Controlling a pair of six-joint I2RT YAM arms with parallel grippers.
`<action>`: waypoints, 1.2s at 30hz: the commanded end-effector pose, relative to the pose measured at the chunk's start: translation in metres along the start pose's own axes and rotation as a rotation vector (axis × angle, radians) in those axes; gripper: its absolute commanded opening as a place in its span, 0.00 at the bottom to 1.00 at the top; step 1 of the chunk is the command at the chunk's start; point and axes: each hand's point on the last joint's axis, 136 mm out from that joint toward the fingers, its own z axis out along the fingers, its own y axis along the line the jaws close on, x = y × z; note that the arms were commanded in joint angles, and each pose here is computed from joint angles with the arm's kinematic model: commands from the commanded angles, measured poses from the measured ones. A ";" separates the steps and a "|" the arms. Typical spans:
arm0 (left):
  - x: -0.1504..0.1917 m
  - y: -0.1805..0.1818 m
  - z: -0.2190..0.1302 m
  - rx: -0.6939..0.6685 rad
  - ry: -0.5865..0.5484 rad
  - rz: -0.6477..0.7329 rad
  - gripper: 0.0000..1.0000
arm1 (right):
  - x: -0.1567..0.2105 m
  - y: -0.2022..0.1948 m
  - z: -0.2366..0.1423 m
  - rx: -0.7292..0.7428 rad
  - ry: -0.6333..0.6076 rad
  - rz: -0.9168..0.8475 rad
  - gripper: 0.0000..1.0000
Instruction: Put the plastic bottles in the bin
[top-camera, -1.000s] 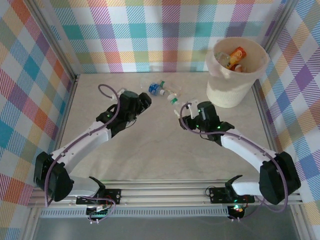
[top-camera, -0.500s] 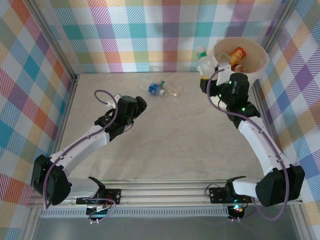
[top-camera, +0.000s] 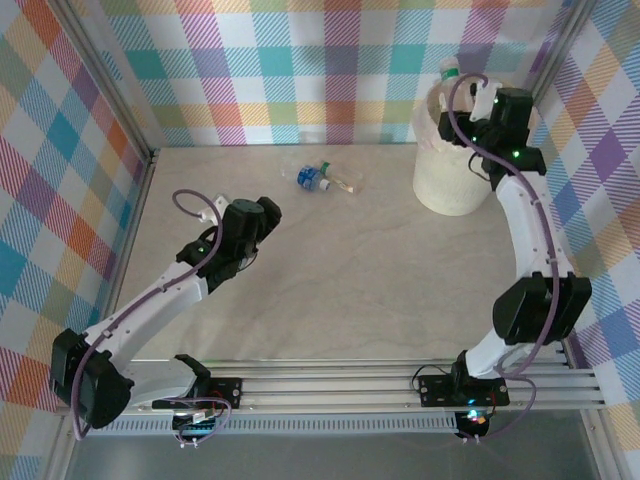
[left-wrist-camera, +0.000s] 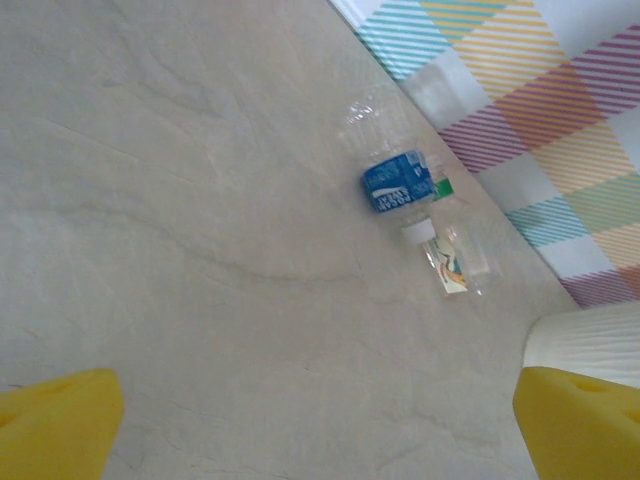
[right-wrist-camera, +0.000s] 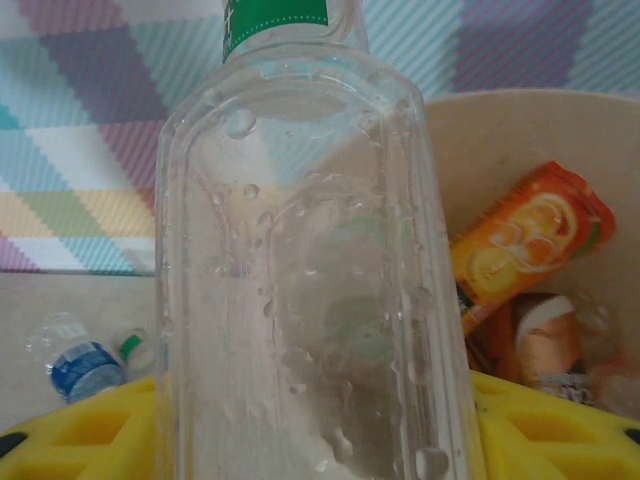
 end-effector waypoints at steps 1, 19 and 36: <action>-0.012 0.019 -0.008 -0.049 -0.054 -0.008 1.00 | 0.007 -0.016 0.004 0.025 0.095 0.031 0.43; -0.018 0.045 -0.018 -0.069 -0.104 -0.044 1.00 | 0.010 -0.127 0.022 0.474 0.230 0.078 0.61; -0.004 0.039 0.000 -0.081 -0.051 -0.024 1.00 | -0.018 -0.110 -0.008 0.433 0.139 0.080 1.00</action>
